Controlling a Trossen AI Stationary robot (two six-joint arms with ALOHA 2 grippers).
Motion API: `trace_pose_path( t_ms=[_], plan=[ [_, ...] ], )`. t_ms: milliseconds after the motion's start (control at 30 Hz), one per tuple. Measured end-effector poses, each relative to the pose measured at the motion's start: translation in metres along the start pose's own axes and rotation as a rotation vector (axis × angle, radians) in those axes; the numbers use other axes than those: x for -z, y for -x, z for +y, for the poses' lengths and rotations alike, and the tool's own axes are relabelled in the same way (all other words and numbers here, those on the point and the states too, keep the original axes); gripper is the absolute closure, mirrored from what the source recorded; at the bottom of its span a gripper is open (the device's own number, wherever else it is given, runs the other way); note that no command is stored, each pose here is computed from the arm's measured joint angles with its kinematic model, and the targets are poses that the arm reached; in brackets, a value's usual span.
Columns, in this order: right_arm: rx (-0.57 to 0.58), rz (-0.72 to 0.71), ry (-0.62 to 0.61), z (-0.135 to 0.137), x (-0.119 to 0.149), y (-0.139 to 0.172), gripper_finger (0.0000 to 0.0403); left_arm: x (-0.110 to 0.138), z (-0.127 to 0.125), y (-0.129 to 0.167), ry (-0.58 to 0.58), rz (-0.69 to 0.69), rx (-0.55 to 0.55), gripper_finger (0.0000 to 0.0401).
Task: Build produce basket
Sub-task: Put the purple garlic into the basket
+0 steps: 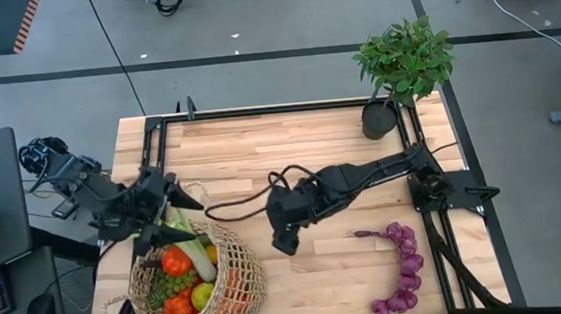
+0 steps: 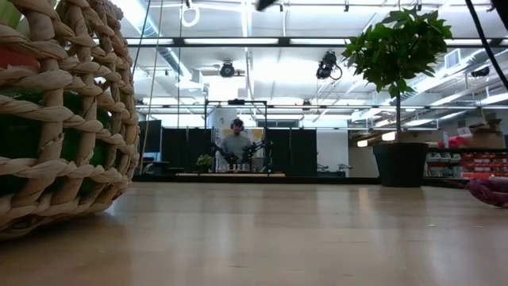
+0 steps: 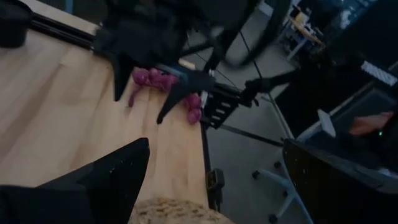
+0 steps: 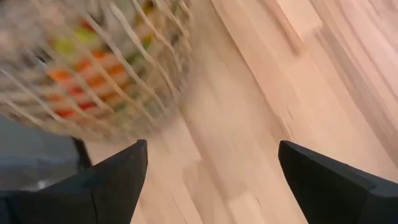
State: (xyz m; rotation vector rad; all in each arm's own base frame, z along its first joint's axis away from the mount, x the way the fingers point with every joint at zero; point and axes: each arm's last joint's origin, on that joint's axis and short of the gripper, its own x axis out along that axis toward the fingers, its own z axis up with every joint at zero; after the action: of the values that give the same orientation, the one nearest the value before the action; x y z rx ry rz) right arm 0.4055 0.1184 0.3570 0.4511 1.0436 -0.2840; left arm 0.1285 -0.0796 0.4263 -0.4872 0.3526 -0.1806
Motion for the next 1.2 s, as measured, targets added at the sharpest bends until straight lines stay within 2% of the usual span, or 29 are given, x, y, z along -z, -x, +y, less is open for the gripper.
trace_pose_path(
  t_ms=[300,467,733,867,1000,1133,1200],
  plan=[
    [0.227,0.234,0.07,-0.003,0.044,-0.01,0.004,-0.008,0.005,-0.002,0.008,-0.018,0.022,0.0026],
    [0.292,0.28,0.13,-0.001,0.064,-0.023,0.004,-0.014,0.005,-0.004,0.058,-0.069,0.036,0.0026],
    [0.383,0.359,0.176,-0.015,0.086,-0.037,0.0041,-0.019,0.002,-0.003,0.09,-0.127,0.058,0.0026],
    [0.398,0.297,0.182,-0.032,0.09,-0.009,0.0047,-0.019,0.002,-0.003,0.112,-0.141,0.039,0.0026],
    [0.38,0.121,0.119,-0.056,0.093,0.03,0.0054,-0.021,0.004,-0.003,0.157,-0.187,-0.015,0.0026],
    [0.268,-0.029,0.019,-0.081,0.105,0.048,0.0055,-0.023,0.007,-0.006,0.171,-0.263,-0.121,0.0026],
    [0.179,-0.024,-0.014,-0.094,0.116,0.046,0.0055,-0.024,0.01,-0.011,0.202,-0.298,-0.177,0.0026]
  ],
)
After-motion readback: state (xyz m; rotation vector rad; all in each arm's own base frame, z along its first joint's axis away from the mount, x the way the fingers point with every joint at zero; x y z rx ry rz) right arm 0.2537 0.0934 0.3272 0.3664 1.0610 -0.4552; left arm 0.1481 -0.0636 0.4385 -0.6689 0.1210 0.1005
